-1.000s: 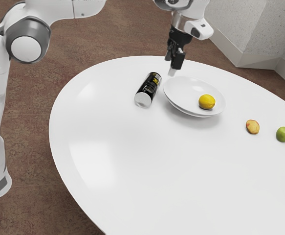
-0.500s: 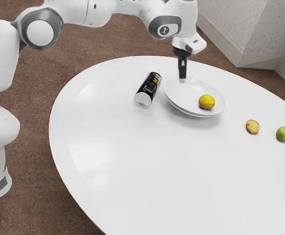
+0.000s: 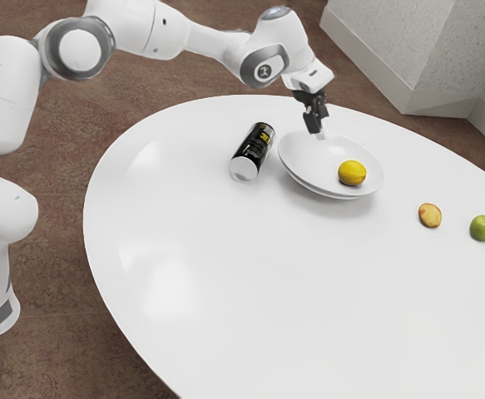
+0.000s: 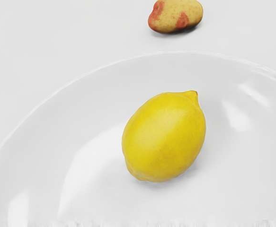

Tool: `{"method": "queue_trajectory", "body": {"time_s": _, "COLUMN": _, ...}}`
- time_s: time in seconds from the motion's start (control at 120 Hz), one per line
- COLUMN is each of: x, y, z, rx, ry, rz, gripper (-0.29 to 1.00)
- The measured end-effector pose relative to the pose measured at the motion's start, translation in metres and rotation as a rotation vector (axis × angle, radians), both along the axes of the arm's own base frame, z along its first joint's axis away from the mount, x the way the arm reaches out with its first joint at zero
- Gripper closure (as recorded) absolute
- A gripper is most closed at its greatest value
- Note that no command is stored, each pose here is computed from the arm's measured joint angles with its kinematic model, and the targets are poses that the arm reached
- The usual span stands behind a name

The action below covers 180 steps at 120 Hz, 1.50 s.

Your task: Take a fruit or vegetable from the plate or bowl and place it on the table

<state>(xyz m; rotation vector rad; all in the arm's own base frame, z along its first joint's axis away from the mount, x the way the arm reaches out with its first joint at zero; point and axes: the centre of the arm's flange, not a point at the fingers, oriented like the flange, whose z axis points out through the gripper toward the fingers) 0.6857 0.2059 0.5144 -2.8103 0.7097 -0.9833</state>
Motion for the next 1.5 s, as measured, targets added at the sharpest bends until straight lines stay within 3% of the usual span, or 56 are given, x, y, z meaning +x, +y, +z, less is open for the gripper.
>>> {"method": "queue_trajectory", "body": {"time_s": 0.3, "x": -0.008, "y": 0.019, "z": 0.017, "rx": 0.009, "ry": -0.065, "rz": -0.015, "gripper": 0.0}}
{"method": "queue_trajectory", "body": {"time_s": 0.433, "x": 0.021, "y": 0.055, "z": 0.063, "rx": -0.013, "ry": -0.159, "rz": -0.009, "gripper": 0.0}}
{"method": "queue_trajectory", "body": {"time_s": 0.567, "x": 0.042, "y": 0.064, "z": 0.049, "rx": -0.001, "ry": -0.136, "rz": -0.022, "gripper": 0.0}}
{"method": "queue_trajectory", "body": {"time_s": 0.725, "x": 0.058, "y": 0.068, "z": 0.012, "rx": -0.026, "ry": -0.093, "rz": -0.049, "gripper": 0.0}}
{"method": "queue_trajectory", "body": {"time_s": 0.917, "x": 0.057, "y": 0.065, "z": 0.002, "rx": -0.046, "ry": -0.051, "rz": -0.115, "gripper": 0.0}}
{"method": "queue_trajectory", "body": {"time_s": 1.117, "x": 0.054, "y": 0.063, "z": -0.009, "rx": -0.011, "ry": 0.002, "rz": -0.223, "gripper": 0.0}}
{"method": "queue_trajectory", "body": {"time_s": 1.35, "x": 0.059, "y": 0.051, "z": -0.007, "rx": -0.001, "ry": -0.016, "rz": -0.251, "gripper": 0.0}}
{"method": "queue_trajectory", "body": {"time_s": 1.5, "x": 0.065, "y": 0.057, "z": -0.025, "rx": -0.057, "ry": -0.047, "rz": -0.228, "gripper": 0.0}}
